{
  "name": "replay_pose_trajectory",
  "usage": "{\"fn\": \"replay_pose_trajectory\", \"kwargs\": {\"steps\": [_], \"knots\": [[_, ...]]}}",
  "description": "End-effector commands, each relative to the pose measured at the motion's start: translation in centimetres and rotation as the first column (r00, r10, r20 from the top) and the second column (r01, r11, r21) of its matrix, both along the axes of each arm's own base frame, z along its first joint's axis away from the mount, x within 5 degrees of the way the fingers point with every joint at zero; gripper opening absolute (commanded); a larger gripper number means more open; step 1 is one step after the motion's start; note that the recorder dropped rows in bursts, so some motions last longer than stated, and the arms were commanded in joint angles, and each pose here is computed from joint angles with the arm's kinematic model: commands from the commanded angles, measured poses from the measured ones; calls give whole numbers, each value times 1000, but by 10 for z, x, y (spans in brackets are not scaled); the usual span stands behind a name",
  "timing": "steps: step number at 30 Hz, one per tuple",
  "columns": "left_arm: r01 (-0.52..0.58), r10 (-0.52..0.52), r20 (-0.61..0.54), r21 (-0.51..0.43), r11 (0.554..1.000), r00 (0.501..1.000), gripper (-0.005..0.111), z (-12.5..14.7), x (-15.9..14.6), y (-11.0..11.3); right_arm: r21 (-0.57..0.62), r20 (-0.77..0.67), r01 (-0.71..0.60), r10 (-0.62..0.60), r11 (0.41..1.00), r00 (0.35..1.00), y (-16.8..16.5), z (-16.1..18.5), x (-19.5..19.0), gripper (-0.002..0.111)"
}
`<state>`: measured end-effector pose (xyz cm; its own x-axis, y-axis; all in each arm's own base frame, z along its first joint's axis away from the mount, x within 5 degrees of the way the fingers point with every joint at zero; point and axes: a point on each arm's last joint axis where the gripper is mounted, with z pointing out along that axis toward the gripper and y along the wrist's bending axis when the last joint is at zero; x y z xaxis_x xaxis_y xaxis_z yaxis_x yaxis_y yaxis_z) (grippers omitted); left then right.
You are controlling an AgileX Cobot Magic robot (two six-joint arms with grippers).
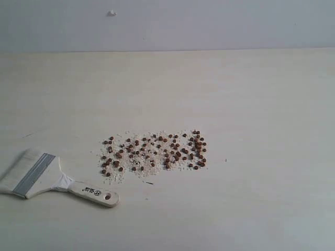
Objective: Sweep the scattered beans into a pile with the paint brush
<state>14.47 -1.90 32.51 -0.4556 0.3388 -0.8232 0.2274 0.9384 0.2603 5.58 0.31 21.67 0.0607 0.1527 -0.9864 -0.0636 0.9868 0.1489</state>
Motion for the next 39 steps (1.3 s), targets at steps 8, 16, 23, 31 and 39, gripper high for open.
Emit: {"fn": "replay_pose_trajectory", "kwargs": {"steps": [8,16,23,31,39], "knots": [[606,-528,-303,315,730,793,0,-4,11,-37,-3,17,0,0,1000,1000,0,0,0,0],[674,-527,-446,290,679,723,0,-19,21,-39,-3,17,0,0,1000,1000,0,0,0,0],[717,-485,-571,295,631,662,0,-38,35,-38,-3,17,0,0,1000,1000,0,0,0,0],[790,-499,-654,265,553,569,0,-44,52,-48,-3,17,0,0,1000,1000,0,0,0,0],[896,-504,-750,281,344,428,0,-65,59,-82,-3,17,0,0,1000,1000,0,0,0,0]]}}
